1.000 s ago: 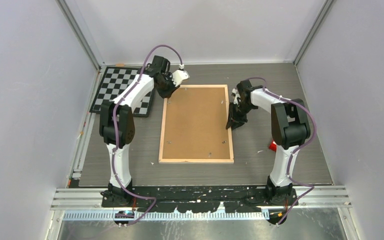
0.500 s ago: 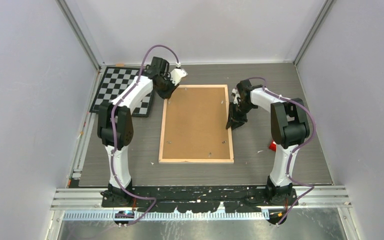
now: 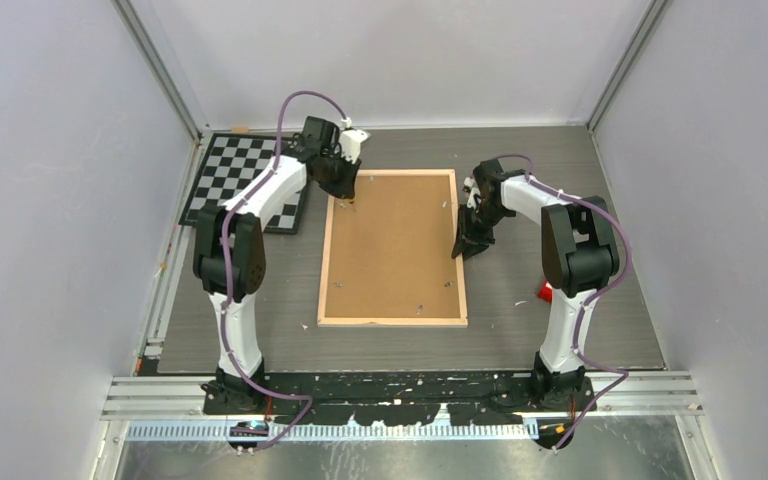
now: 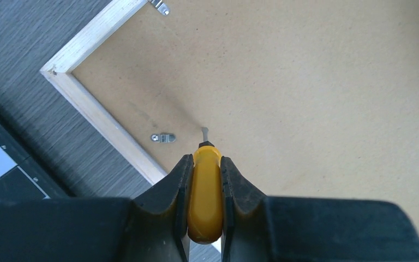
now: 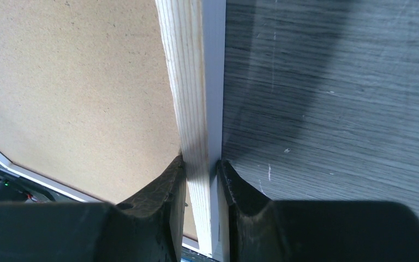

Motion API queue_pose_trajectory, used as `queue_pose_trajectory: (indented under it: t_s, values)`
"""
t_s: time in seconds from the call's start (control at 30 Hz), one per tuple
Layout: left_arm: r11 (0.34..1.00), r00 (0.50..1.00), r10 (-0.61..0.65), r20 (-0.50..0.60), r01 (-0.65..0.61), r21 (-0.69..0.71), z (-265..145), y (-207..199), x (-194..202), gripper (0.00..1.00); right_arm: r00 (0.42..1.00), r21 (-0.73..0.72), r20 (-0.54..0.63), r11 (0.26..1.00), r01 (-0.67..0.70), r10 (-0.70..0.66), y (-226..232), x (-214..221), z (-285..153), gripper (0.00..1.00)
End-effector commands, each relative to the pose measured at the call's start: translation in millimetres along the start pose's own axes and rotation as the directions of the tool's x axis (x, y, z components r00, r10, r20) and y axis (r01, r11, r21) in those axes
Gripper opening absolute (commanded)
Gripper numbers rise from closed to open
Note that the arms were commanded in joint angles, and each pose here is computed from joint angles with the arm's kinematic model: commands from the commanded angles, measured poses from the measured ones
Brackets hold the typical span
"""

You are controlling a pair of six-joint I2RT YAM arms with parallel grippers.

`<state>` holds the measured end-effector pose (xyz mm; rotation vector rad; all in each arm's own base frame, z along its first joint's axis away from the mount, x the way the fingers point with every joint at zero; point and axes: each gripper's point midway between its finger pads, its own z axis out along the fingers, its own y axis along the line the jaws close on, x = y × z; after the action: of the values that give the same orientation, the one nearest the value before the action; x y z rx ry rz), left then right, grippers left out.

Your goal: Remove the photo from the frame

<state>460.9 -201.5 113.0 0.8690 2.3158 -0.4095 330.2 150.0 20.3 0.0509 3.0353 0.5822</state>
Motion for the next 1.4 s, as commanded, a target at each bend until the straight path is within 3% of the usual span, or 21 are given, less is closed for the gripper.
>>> queue_pose_trajectory:
  t_s: [0.0,0.27,0.43,1.07,1.37]
  values:
    - [0.993,0.994,-0.107,-0.015,0.107,0.053,11.8,-16.9,6.9,0.00,1.000,0.027,0.000,1.000,-0.003,0.003,-4.2,-3.2,4.0,0.00]
    - [0.999,0.999,-0.026,0.036,0.025,0.039,-22.8,-18.7,-5.4,0.00,1.000,0.031,0.001,1.000,0.001,-0.001,-4.8,-1.8,2.6,0.01]
    - [0.999,0.998,-0.039,0.039,0.039,-0.024,-40.0,0.0,0.7,0.00,1.000,0.030,0.003,1.000,0.002,-0.002,-4.4,-3.7,2.4,0.00]
    - [0.982,0.987,-0.099,0.123,0.117,-0.146,-21.2,42.9,11.9,0.00,1.000,0.040,-0.011,0.999,0.003,-0.002,-6.2,-0.8,1.6,0.01]
    - [0.986,0.986,-0.094,0.137,0.112,-0.126,-17.2,42.5,7.3,0.00,1.000,0.037,-0.013,0.999,0.000,0.000,-5.5,-2.7,3.8,0.00]
